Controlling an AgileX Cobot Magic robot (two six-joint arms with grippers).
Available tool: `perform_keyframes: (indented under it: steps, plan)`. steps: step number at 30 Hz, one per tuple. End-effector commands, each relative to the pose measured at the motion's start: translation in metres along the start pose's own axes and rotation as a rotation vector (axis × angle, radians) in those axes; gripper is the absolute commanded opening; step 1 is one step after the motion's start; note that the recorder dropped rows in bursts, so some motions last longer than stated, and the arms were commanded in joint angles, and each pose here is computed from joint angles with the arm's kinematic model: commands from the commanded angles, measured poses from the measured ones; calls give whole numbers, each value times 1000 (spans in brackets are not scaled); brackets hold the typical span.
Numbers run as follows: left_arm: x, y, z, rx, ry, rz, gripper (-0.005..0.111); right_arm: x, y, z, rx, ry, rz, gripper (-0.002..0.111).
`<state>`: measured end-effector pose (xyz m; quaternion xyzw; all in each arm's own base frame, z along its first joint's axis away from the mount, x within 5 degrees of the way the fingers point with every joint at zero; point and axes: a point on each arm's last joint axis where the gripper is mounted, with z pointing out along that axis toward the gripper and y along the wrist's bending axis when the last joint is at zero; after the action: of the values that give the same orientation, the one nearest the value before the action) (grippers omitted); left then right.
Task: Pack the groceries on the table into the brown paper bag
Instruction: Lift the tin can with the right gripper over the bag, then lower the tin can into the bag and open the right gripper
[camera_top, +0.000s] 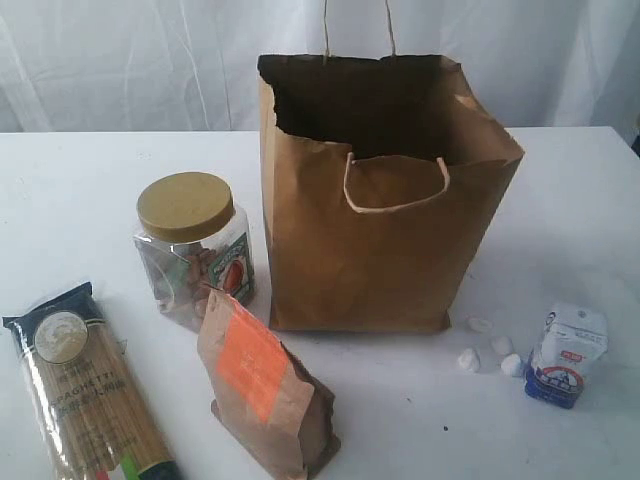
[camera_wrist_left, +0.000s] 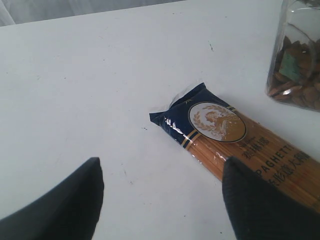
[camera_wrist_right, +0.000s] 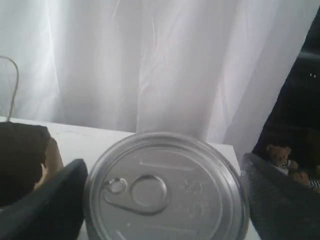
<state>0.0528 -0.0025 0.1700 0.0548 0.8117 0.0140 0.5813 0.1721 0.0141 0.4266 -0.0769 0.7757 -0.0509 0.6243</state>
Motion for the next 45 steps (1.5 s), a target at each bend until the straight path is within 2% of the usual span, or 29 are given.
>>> perform_keyframes:
  steps: [1,6,10,16,22,30,38,45]
  plan:
    - [1,0,0,7,-5,6,70,-30,6,-17,-74,-101,-51,0]
    - [1,0,0,7,-5,6,70,-49,19,-13,-157,-133,-49,0]
    - [1,0,0,7,-5,6,70,-58,40,1,-246,-125,-105,0]
    - [1,0,0,7,-5,6,70,-62,81,38,-363,-89,-183,0]
    - [1,0,0,7,-5,6,70,-60,117,79,-420,-55,-233,0]
    - [1,0,0,7,-5,6,70,-24,158,147,-460,75,-264,0]
    - [1,0,0,7,-5,5,70,1,191,167,-527,144,-248,0]
    - [1,0,0,7,-5,5,70,15,203,180,-543,171,-229,0]
